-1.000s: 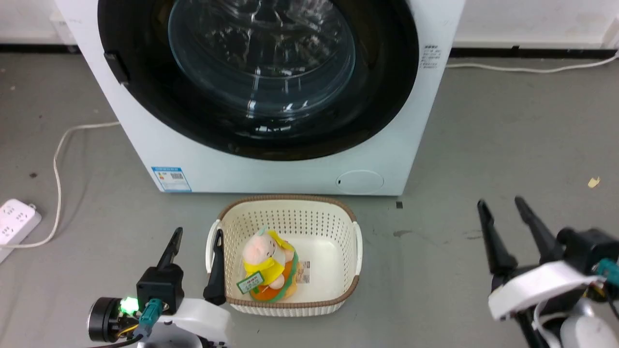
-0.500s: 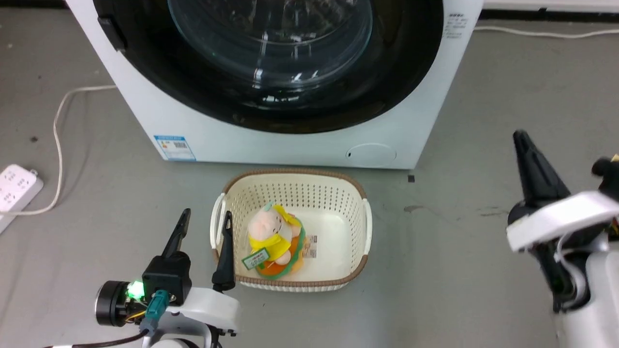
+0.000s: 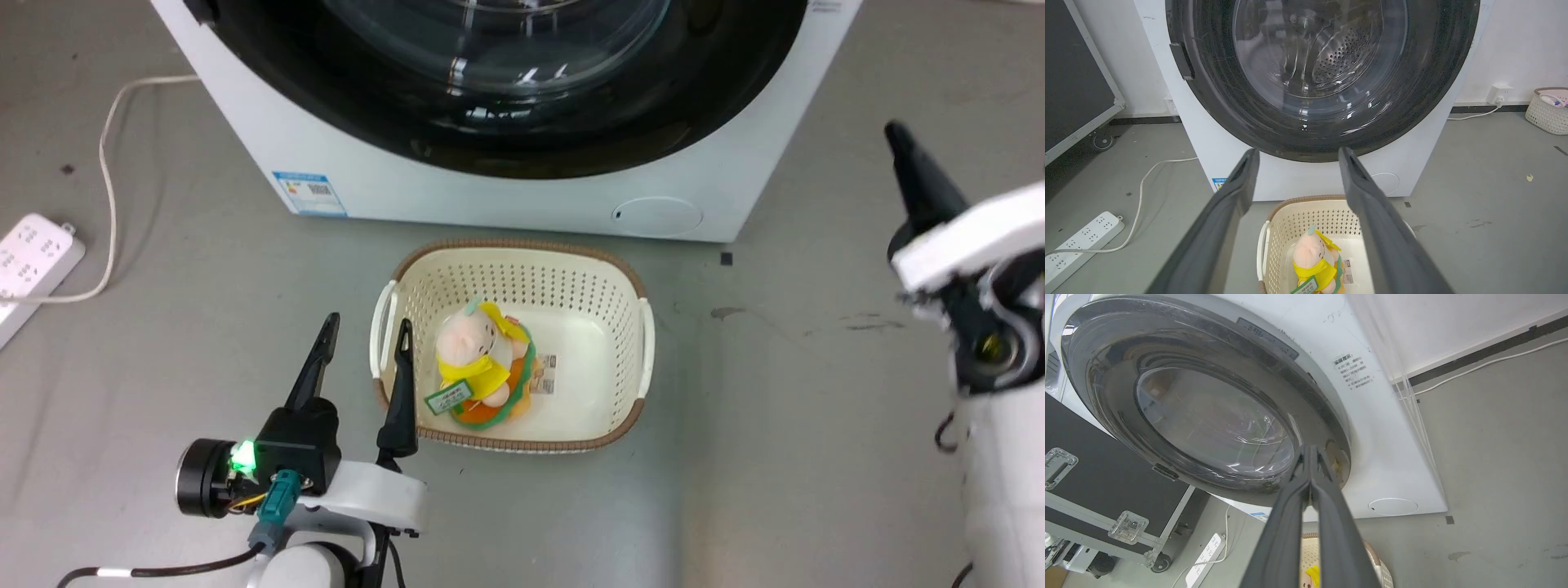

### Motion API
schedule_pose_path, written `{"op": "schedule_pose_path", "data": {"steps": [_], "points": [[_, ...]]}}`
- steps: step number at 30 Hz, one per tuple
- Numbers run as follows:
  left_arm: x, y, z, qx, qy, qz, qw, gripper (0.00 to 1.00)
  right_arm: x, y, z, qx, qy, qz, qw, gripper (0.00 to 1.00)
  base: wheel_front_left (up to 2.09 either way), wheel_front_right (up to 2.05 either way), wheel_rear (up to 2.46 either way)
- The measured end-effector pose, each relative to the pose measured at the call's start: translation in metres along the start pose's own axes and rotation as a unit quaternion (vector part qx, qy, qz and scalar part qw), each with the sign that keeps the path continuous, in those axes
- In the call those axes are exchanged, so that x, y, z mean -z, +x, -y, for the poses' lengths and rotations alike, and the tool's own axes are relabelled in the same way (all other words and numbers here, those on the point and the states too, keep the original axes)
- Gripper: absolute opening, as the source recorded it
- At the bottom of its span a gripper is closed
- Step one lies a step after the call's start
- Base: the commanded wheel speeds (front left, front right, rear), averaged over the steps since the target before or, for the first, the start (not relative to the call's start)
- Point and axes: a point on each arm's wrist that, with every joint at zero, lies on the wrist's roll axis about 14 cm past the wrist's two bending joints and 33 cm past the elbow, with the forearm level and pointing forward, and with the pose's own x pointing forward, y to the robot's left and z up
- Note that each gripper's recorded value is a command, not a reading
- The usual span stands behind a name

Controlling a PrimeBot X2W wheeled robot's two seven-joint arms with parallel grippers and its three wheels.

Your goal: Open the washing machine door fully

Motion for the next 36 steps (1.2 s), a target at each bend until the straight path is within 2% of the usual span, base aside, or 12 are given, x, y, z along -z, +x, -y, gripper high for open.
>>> {"op": "schedule_pose_path", "data": {"steps": [1, 12, 29, 36], "points": [[0.004, 0.002, -0.002, -0.005, -0.002, -0.003, 1.0, 1.0, -0.002, 0.016, 0.0, -0.002, 0.021, -0.006, 1.0, 0.0, 0.0, 0.0, 0.0], [0.014, 0.01, -0.003, -0.012, -0.002, -0.007, 1.0, 1.0, -0.005, 0.063, -0.005, -0.013, 0.092, -0.033, 0.995, 0.0, 0.0, 0.0, 0.0], [0.028, 0.022, 0.0, -0.014, -0.003, -0.012, 1.0, 1.0, -0.007, 0.124, -0.013, -0.034, 0.163, -0.093, 0.982, 0.0, 0.0, 0.0, 0.0], [0.033, 0.025, -0.002, -0.02, -0.005, -0.011, 1.0, 1.0, -0.005, 0.145, -0.004, -0.02, 0.193, -0.117, 0.974, 0.0, 0.0, 0.0, 0.0]]}}
